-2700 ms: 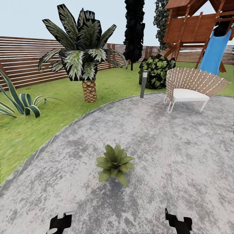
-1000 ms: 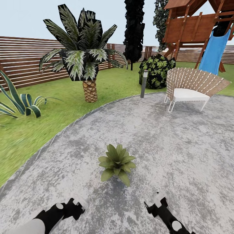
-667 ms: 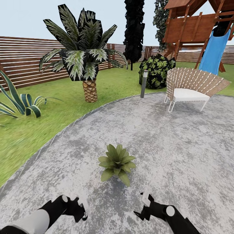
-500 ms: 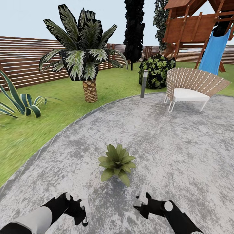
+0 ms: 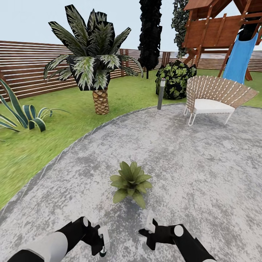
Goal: Pick up the pesticide atomizer in the garden and spray insectifuge to fully cover both potted plants in the garden.
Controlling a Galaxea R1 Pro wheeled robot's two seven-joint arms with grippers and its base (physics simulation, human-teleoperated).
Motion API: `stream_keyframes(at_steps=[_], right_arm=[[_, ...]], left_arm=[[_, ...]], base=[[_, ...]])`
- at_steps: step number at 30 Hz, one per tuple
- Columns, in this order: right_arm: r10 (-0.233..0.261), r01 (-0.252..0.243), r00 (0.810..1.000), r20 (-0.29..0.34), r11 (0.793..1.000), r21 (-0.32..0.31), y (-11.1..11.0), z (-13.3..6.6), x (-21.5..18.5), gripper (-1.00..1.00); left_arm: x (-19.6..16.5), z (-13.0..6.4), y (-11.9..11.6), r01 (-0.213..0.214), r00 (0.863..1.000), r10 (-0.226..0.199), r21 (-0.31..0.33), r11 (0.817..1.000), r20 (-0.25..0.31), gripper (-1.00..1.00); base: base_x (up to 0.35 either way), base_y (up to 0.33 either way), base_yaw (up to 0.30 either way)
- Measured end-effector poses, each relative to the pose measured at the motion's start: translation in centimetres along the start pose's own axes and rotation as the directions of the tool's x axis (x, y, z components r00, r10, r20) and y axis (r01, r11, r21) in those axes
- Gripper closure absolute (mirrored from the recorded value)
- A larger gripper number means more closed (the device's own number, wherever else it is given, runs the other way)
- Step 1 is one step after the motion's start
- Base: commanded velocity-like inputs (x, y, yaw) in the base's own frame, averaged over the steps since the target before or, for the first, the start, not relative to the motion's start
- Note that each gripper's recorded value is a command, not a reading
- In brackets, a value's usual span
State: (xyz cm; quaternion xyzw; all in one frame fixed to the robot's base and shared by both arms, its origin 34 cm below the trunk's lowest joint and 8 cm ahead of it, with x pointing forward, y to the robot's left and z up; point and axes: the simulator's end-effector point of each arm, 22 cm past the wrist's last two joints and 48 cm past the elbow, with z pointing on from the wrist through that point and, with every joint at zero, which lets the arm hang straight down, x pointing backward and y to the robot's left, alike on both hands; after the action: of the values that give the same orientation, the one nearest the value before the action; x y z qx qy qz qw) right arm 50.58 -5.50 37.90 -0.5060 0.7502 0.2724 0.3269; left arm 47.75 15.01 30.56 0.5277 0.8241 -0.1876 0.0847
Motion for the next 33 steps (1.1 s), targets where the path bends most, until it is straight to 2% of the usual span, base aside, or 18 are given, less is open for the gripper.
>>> stream_keyframes(at_steps=[6, 9, 12, 16, 21, 33], right_arm=[[0.002, -0.002, 1.000, 0.015, 1.000, -0.007, 0.5, 0.6, -0.9, 1.00], [0.004, -0.004, 0.999, 0.033, 1.000, -0.015, 1.0, 1.3, -2.0, 1.00], [0.005, -0.004, 0.999, 0.045, 1.000, -0.020, 1.4, 1.8, -2.7, 1.00], [0.005, -0.004, 0.999, 0.051, 1.000, -0.022, 1.5, 2.0, -3.1, 1.00], [0.005, -0.004, 0.999, 0.052, 1.000, -0.022, 1.6, 2.0, -3.1, 1.00], [0.004, -0.003, 0.999, 0.052, 1.000, -0.022, 1.6, 2.0, -3.1, 1.00]], left_arm=[[-1.2, 0.3, -0.5, -0.012, 1.000, 0.012, 0.008, 1.000, 0.012, 1.00], [-1.0, 0.4, -0.7, -0.052, 0.999, 0.052, 0.010, 0.999, -0.016, 1.00], [-1.0, 0.6, -0.8, -0.072, 0.997, 0.072, 0.011, 0.997, -0.029, 1.00], [-1.2, 0.6, -0.9, -0.076, 0.997, 0.077, 0.012, 0.997, -0.029, 1.00], [-3.4, 1.2, -2.0, -0.088, 0.996, 0.088, 0.028, 0.996, 0.002, 1.00], [-5.1, 1.5, -3.1, -0.096, 0.995, 0.094, 0.055, 0.994, 0.038, 1.00]], base=[[0.000, 0.000, 0.000], [0.000, 0.000, 0.000], [0.000, 0.000, 0.000], [0.000, 0.000, 0.000], [0.000, 0.000, 0.000], [0.000, 0.000, 0.000]])
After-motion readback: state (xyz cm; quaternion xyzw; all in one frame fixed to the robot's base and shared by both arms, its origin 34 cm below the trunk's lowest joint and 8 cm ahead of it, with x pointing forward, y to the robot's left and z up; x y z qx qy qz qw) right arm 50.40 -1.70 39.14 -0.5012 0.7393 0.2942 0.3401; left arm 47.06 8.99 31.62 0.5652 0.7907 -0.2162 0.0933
